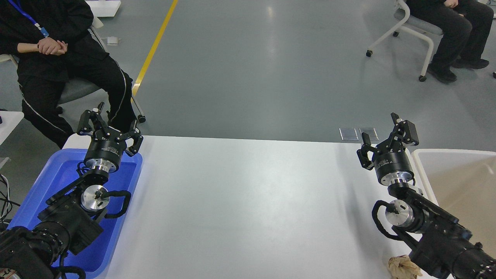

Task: Tidy desktop
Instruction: 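Lower the right gripper toward the crumpled tan paper ball on the table, then close the right gripper on the crumpled paper ball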

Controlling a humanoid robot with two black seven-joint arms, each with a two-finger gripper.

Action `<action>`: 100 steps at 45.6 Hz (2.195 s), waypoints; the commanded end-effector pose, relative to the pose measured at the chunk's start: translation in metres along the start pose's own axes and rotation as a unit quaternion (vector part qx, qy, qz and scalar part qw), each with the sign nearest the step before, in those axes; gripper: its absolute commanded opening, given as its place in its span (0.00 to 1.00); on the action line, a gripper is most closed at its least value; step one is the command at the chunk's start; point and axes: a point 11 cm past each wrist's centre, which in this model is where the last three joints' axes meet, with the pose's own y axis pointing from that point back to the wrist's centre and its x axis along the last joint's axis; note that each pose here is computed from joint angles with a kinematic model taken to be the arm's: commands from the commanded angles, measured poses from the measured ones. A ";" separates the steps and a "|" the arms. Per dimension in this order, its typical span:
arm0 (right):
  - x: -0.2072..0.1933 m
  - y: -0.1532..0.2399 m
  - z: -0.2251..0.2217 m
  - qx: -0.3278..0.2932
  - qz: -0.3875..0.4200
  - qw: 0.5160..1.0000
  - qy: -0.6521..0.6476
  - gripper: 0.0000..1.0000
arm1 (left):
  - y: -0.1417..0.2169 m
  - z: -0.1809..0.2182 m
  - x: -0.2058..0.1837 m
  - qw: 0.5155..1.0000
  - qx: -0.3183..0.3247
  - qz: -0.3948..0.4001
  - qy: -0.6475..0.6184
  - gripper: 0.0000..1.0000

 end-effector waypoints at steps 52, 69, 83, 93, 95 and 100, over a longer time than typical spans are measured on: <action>-0.005 0.066 -0.100 -0.099 -0.245 0.910 0.319 1.00 | 0.000 0.000 0.000 1.000 0.001 0.000 0.000 1.00; 0.031 0.109 -0.108 -0.171 -0.358 0.697 0.597 1.00 | 0.000 0.000 0.000 1.000 0.000 0.000 0.000 1.00; 0.060 0.141 -0.091 -0.276 -0.426 0.525 0.683 1.00 | 0.000 0.000 0.000 1.000 0.000 0.000 0.000 1.00; 0.080 0.156 -0.075 -0.298 -0.456 0.426 0.723 1.00 | 0.000 0.000 0.000 1.000 0.000 0.000 0.000 1.00; 0.081 0.152 -0.071 -0.297 -0.457 0.417 0.727 1.00 | 0.000 0.000 0.000 1.000 0.000 0.000 0.000 1.00; 0.091 0.151 -0.062 -0.309 -0.458 0.406 0.728 0.98 | 0.000 0.000 0.000 1.000 0.000 0.000 0.000 1.00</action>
